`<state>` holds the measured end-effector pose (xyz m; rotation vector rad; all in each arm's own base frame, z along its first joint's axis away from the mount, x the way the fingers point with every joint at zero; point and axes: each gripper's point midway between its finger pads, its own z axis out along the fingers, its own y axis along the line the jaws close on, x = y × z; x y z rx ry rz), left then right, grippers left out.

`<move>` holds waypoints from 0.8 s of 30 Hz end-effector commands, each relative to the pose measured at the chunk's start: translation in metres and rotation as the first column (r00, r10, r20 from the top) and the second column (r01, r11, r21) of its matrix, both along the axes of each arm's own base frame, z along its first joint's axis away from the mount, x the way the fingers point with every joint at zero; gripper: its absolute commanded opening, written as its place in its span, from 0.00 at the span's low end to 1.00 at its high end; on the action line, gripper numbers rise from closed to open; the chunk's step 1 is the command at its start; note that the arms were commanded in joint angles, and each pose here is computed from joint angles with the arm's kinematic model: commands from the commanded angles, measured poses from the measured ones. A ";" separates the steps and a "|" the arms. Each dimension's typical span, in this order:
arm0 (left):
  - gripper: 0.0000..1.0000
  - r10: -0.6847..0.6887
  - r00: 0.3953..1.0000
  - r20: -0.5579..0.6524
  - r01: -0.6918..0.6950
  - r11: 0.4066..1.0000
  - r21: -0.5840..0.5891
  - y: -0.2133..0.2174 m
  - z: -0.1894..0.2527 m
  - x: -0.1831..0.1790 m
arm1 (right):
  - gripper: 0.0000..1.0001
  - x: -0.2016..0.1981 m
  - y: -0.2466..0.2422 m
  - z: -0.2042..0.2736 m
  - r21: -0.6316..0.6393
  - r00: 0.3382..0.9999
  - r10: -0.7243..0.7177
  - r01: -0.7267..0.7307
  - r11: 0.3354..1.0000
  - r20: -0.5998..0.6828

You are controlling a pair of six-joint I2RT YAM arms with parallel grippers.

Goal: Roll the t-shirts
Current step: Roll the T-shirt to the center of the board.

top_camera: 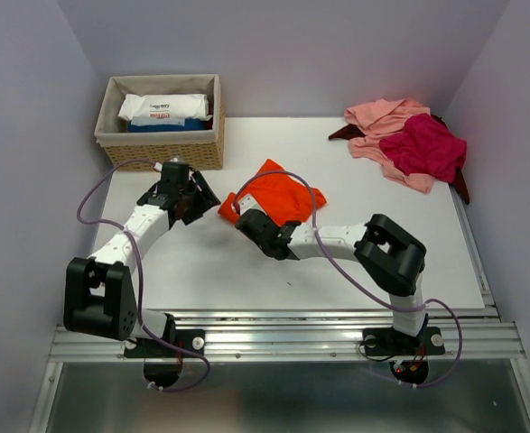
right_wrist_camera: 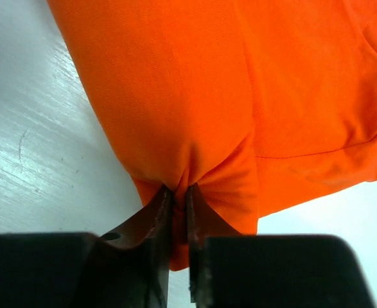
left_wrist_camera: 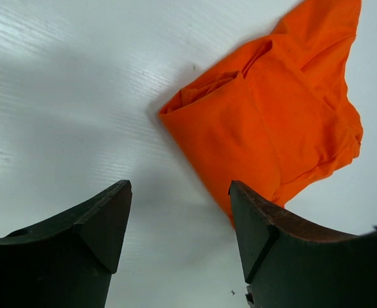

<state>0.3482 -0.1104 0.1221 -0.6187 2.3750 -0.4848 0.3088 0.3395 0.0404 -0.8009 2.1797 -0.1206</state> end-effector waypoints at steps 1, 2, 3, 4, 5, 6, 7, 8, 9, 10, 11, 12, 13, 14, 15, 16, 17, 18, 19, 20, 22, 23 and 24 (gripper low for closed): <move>0.73 -0.033 0.999 0.025 0.035 0.996 -0.082 -0.013 0.001 -0.012 | 0.05 -0.008 0.009 -0.005 0.057 0.999 0.008 -0.006 0.998 -0.041; 0.74 -0.041 0.999 0.005 0.041 0.995 -0.094 -0.014 -0.011 -0.021 | 0.01 -0.008 0.012 -0.002 0.074 0.999 0.010 -0.007 0.997 -0.045; 0.74 -0.050 0.998 0.033 0.054 0.991 -0.126 -0.020 -0.008 -0.019 | 0.01 -0.011 0.016 0.003 0.107 0.998 0.015 -0.009 0.994 -0.058; 0.74 -0.055 0.998 0.032 0.059 0.988 -0.142 -0.022 -0.013 -0.022 | 0.01 -0.012 0.019 0.007 0.128 0.998 0.019 -0.011 0.992 -0.061; 0.75 -0.062 0.998 0.035 0.066 0.986 -0.153 -0.024 -0.020 -0.024 | 0.01 -0.014 0.022 0.013 0.157 0.997 0.019 -0.008 0.988 -0.068; 0.75 -0.067 0.997 0.034 0.072 0.984 -0.161 -0.026 -0.023 -0.026 | 0.01 -0.012 0.021 0.011 0.170 0.997 0.011 0.003 0.985 -0.082; 0.75 -0.069 0.997 0.027 0.072 0.984 -0.166 -0.026 -0.028 -0.027 | 0.01 -0.017 0.027 0.017 0.207 0.994 0.036 -0.014 0.978 -0.105; 0.75 -0.079 0.996 0.029 0.082 0.981 -0.174 -0.029 -0.032 -0.028 | 0.01 -0.013 0.023 0.018 0.235 0.992 0.020 0.010 0.972 -0.124; 0.75 -0.083 0.996 0.022 0.086 0.980 -0.178 -0.029 -0.036 -0.030 | 0.01 -0.012 0.024 0.021 0.256 0.991 0.020 0.015 0.967 -0.136; 0.75 -0.087 0.996 0.013 0.088 0.980 -0.179 -0.030 -0.041 -0.032 | 0.01 -0.014 0.026 0.025 0.285 0.987 0.038 0.009 0.958 -0.157; 0.76 -0.086 0.996 0.029 0.090 0.979 -0.182 -0.030 -0.040 -0.029 | 0.01 -0.016 0.029 0.028 0.305 0.985 0.049 0.004 0.952 -0.166; 0.76 -0.086 0.995 0.052 0.094 0.978 -0.185 -0.031 -0.038 -0.025 | 0.01 -0.016 0.029 0.029 0.327 0.981 0.054 0.009 0.945 -0.186; 0.77 -0.091 0.993 0.069 0.102 0.976 -0.192 -0.033 -0.039 -0.023 | 0.01 -0.013 0.027 0.032 0.338 0.980 0.052 0.015 0.941 -0.190; 0.77 -0.090 0.993 0.075 0.103 0.976 -0.194 -0.034 -0.040 -0.022 | 0.01 -0.016 0.029 0.033 0.350 0.978 0.063 0.010 0.937 -0.198; 0.77 -0.089 0.993 0.075 0.102 0.975 -0.197 -0.034 -0.041 -0.021 | 0.01 -0.016 0.031 0.034 0.371 0.974 0.078 0.007 0.929 -0.215; 0.77 -0.092 0.993 0.071 0.104 0.975 -0.197 -0.035 -0.045 -0.020 | 0.01 -0.015 0.029 0.035 0.379 0.972 0.079 0.012 0.925 -0.222; 0.77 -0.094 0.992 0.079 0.108 0.974 -0.198 -0.035 -0.046 -0.019 | 0.01 -0.017 0.030 0.038 0.393 0.970 0.084 0.013 0.920 -0.229; 0.77 -0.095 0.993 0.070 0.107 0.974 -0.198 -0.036 -0.050 -0.019 | 0.01 -0.018 0.030 0.039 0.408 0.965 0.096 0.013 0.913 -0.246; 0.77 -0.094 0.993 0.075 0.107 0.974 -0.200 -0.036 -0.050 -0.018 | 0.01 -0.016 0.028 0.041 0.421 0.963 0.094 0.021 0.907 -0.251; 0.77 -0.095 0.992 0.079 0.109 0.973 -0.203 -0.037 -0.052 -0.017 | 0.01 -0.018 0.030 0.046 0.440 0.961 0.105 0.019 0.898 -0.255; 0.77 -0.098 0.993 0.071 0.111 0.971 -0.211 -0.038 -0.058 -0.017 | 0.01 -0.016 0.027 0.047 0.464 0.955 0.113 0.028 0.885 -0.275; 0.77 -0.097 0.992 0.076 0.112 0.970 -0.215 -0.039 -0.059 -0.017 | 0.01 -0.018 0.029 0.051 0.477 0.953 0.123 0.025 0.879 -0.276; 0.77 -0.099 0.992 0.075 0.113 0.969 -0.218 -0.039 -0.061 -0.016 | 0.01 -0.015 0.026 0.052 0.480 0.953 0.118 0.033 0.876 -0.280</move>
